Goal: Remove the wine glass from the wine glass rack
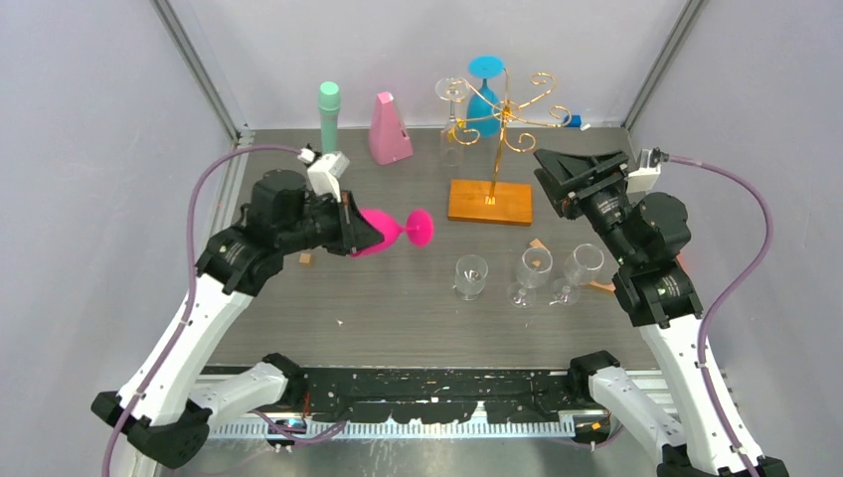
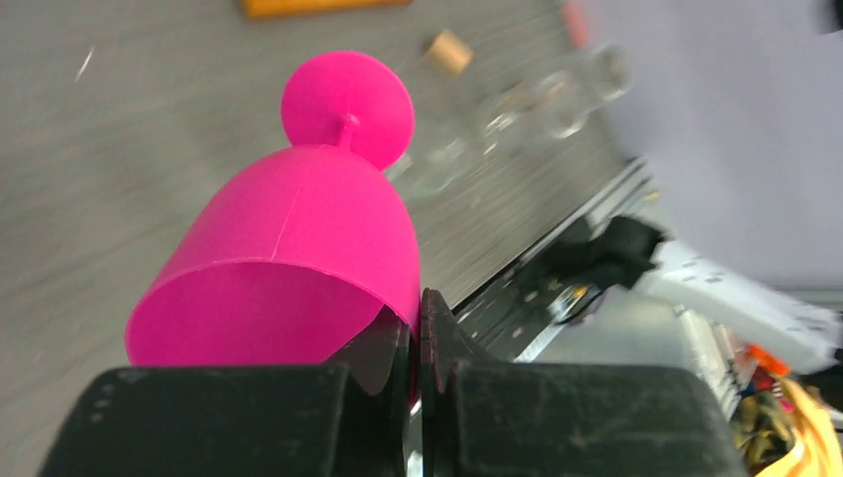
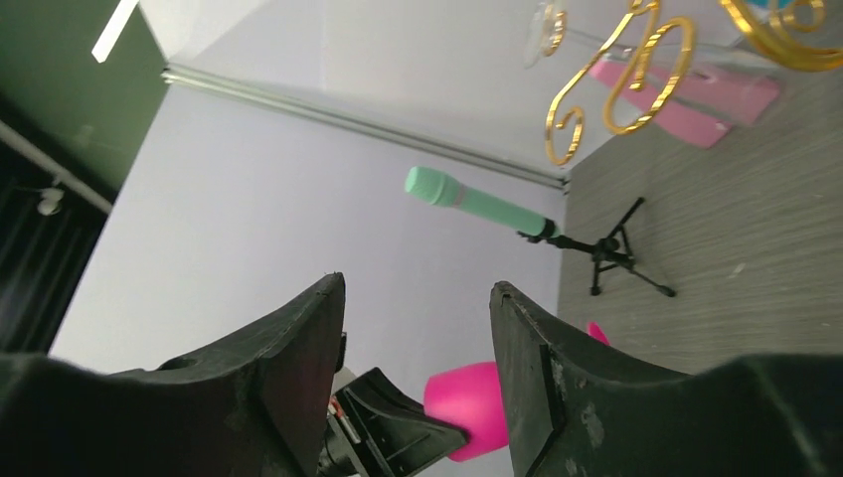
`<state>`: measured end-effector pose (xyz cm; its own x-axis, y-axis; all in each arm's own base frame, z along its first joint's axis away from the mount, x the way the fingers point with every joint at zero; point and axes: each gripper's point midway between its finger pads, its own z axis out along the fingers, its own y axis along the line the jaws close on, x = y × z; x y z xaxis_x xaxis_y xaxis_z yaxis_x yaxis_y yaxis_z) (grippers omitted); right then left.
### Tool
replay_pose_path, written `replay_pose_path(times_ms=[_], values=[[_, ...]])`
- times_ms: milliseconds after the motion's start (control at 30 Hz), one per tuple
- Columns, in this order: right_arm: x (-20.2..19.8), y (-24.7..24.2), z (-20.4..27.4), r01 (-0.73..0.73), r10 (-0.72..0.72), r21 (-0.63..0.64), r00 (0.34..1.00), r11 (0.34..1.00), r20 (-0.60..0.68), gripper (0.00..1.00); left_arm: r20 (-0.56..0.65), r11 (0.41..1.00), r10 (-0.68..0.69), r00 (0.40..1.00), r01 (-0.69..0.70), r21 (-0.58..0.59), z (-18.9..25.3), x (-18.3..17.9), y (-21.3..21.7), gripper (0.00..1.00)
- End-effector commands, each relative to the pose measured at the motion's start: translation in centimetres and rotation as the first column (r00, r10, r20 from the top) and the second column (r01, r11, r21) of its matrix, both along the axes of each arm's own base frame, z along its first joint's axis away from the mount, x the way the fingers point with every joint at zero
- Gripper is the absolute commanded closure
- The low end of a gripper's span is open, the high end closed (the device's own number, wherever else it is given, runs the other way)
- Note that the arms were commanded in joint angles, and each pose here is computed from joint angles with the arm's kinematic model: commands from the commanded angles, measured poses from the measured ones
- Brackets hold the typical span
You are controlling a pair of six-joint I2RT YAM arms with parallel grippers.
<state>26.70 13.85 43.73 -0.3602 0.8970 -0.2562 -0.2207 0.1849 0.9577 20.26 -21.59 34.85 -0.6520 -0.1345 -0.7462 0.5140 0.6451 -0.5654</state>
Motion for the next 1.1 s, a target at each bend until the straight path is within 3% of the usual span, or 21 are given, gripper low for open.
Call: replay_pose_path(times_ms=[0, 167, 300, 467, 767, 1067], values=[[0.4, -2.2, -1.3, 0.127, -0.13, -0.147, 0.991, 0.981, -0.016, 0.4, -0.152, 0.963, 0.07, 0.986, -0.027, 0.267, -6.9, -1.0, 3.1, 1.0], [0.5, -2.9, -2.6, 0.159, -0.171, -0.209, 0.984, 0.965, -0.041, 0.41, -0.193, 0.899, 0.101, 0.976, -0.006, 0.438, -9.1, -0.6, 2.9, 1.0], [0.3, -3.2, -3.4, 0.168, -0.186, -0.241, 0.981, 0.956, -0.053, 0.41, -0.194, 0.793, 0.095, 0.976, 0.043, 0.608, -10.6, -0.3, 1.6, 1.0], [-0.1, -4.6, -3.9, 0.229, -0.253, -0.286, 0.966, 0.931, -0.049, 0.41, -0.219, 0.707, 0.071, 0.973, 0.106, 0.699, -12.1, 0.5, -0.6, 1.0], [-0.8, -5.8, -4.4, 0.269, -0.301, -0.331, 0.952, 0.905, -0.049, 0.41, -0.287, 0.684, -0.026, 0.958, 0.226, 0.694, -14.3, 1.2, -5.7, 1.0], [-0.9, -5.5, -4.5, 0.246, -0.284, -0.345, 0.957, 0.906, -0.062, 0.41, -0.354, 0.616, -0.075, 0.932, 0.323, 0.719, -17.3, 1.2, -8.4, 1.0]])
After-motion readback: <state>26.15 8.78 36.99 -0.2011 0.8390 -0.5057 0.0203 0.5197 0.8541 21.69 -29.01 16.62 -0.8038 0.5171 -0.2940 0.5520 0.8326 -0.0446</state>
